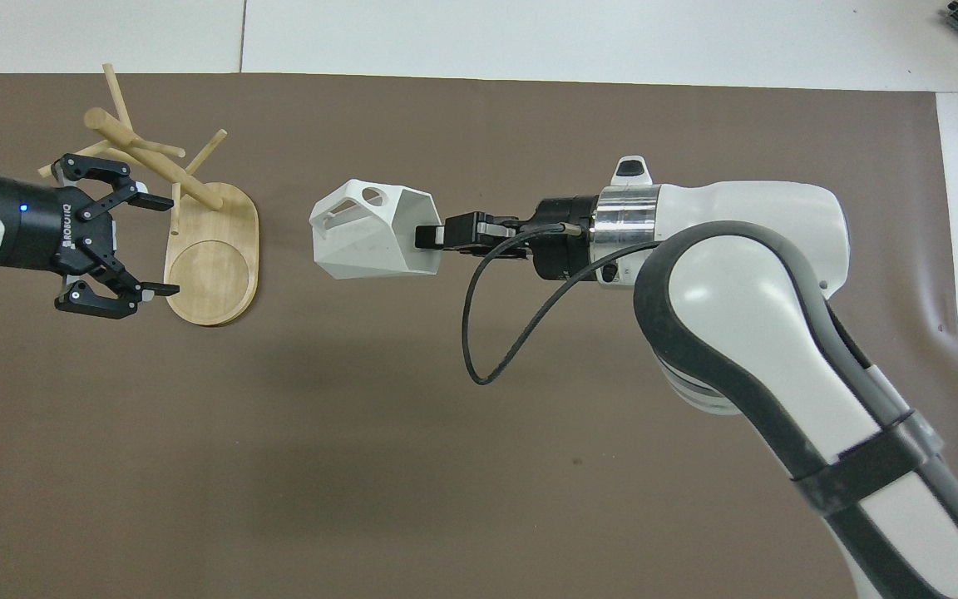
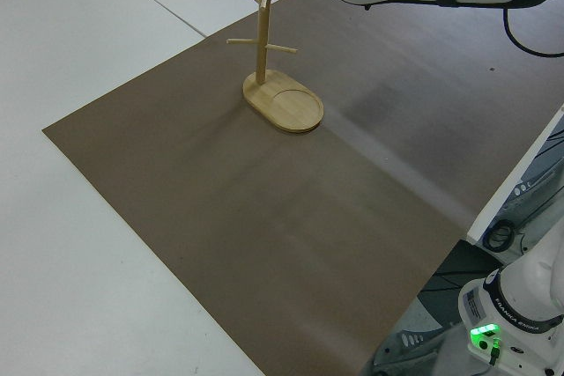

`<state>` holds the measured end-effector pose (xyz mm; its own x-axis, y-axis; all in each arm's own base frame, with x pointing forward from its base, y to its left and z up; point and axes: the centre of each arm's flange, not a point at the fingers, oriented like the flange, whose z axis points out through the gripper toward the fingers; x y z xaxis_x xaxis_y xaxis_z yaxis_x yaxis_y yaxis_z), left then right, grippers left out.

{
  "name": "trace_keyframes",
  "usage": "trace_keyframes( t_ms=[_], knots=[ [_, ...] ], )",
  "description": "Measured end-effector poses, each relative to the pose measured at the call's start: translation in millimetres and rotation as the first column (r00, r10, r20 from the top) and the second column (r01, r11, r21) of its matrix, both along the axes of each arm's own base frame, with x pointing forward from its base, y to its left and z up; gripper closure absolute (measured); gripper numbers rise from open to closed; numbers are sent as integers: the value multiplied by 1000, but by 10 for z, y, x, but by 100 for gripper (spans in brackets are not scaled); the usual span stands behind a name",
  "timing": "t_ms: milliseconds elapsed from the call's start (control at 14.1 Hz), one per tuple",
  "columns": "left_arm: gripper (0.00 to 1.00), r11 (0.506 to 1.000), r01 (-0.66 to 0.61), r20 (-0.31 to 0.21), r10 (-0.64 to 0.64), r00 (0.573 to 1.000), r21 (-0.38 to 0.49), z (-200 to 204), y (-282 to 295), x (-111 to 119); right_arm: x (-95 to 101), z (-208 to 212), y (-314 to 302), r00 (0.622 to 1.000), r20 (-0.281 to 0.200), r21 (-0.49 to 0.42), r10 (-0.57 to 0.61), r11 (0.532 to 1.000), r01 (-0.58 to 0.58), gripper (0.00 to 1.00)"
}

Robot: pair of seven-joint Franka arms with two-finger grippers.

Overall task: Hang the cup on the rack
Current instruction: 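Carry the cup toward the left gripper while the left gripper reaches it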

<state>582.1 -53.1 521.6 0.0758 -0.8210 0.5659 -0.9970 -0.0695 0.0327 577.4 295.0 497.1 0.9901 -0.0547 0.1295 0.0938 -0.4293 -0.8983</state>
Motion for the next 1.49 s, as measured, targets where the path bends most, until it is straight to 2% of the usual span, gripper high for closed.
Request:
trace_keyframes(
  t_ms=[142, 354, 496, 638, 1063, 1275, 1488],
  knots=[
    [0, 999, 19, -17, -20, 1000, -34, -221, -59, 100, 3, 16, 1, 1000, 4, -2, 1, 1000, -1, 89],
    [0, 995, 42, -16, -44, 999, -85, -212, -297, 104, -13, 54, 48, 1000, -17, -4, -1, 1000, 1, 89],
    [0, 991, 55, -14, -57, 998, -118, -184, -461, 86, -41, 72, 106, 999, -44, -38, -3, 999, 2, 89],
    [0, 986, 58, -17, -62, 998, -157, -180, -597, 64, -66, 104, 179, 999, -40, -84, -7, 996, 4, 89],
    [0, 969, 58, -45, -71, 996, -241, -226, -868, -50, -90, 100, 241, 1000, -17, -128, 11, 992, -13, 89],
    [0, 957, 27, -89, -55, 995, -288, -342, -890, -211, -103, 95, 267, 1000, -27, -127, 10, 992, -13, 89],
    [0, 953, 17, -102, -50, 994, -301, -370, -904, -304, -113, 95, 286, 999, -40, -126, 5, 992, -10, 89]
  ],
)
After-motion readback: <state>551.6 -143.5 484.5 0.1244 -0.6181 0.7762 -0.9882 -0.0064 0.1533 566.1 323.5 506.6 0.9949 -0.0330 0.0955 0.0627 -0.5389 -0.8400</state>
